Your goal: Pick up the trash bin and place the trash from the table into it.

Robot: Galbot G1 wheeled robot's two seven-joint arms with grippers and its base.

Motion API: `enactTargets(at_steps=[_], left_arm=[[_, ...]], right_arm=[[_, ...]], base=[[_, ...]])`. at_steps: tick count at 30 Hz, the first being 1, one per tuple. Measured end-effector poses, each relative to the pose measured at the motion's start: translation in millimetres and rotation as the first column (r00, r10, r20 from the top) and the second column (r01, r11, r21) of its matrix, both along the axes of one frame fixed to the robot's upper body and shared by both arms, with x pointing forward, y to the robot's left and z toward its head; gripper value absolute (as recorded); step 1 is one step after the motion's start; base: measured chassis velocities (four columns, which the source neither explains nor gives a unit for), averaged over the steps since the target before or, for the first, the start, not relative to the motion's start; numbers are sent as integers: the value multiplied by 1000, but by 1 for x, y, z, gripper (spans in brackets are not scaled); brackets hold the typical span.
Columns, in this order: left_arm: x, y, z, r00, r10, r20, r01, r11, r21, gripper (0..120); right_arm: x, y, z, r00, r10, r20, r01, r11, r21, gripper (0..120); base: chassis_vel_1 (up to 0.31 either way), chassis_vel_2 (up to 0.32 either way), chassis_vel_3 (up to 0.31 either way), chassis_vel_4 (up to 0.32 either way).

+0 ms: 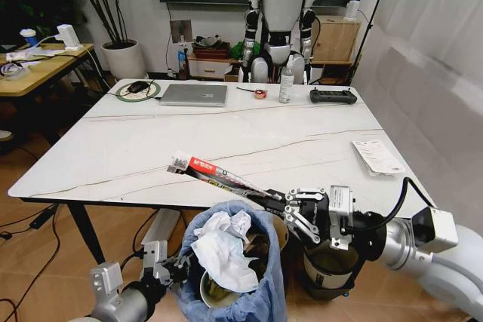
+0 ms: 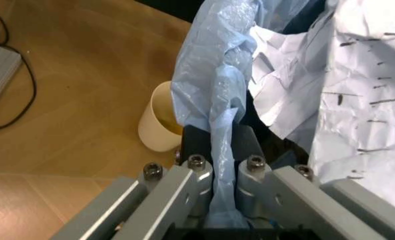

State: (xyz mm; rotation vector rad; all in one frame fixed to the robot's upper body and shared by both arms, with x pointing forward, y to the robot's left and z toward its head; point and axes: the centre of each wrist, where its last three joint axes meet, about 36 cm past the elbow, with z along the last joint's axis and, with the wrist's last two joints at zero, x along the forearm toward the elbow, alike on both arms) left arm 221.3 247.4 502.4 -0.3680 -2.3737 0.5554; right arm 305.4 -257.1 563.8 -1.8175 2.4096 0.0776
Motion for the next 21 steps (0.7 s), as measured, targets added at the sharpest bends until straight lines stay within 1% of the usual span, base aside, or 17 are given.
enactTargets(at_steps=[1,3,5,6,9,15,21], left_arm=[[0,0,0,1000,-1,0,1,1000,0,0],[-1,0,0,1000,-3,-6,3,1000,1,0],[-2,0,-1,1000,-3,-7,3,1000,0,0],[-3,0,-1,1000,-5,-9,5,1000,-5,0],[-5,-1,-1,1000,-6,-11,6,1000,-10,0],[-6,-2,-1,1000,-4,-8,4,1000,-12,0],[-6,-3,1,1000,-6,-5,6,1000,-14,0]], right_arm=[[0,0,-2,1000,3,-4,-3,1000,1,0],[3,2,-22,999,23,-37,-23,1000,2,0],[3,2,-25,999,26,-42,-25,1000,3,0],[6,2,-35,998,34,-59,-33,999,7,0],[11,3,-48,996,46,-71,-46,999,12,0],[12,3,-63,995,64,-71,-64,998,-7,0],[16,0,-70,996,76,-42,-78,996,-48,0]], base=[[0,0,0,0],[0,0,0,0],[0,0,0,0],[0,0,0,0],[0,0,0,0],[0,0,0,0],[0,0,0,0]])
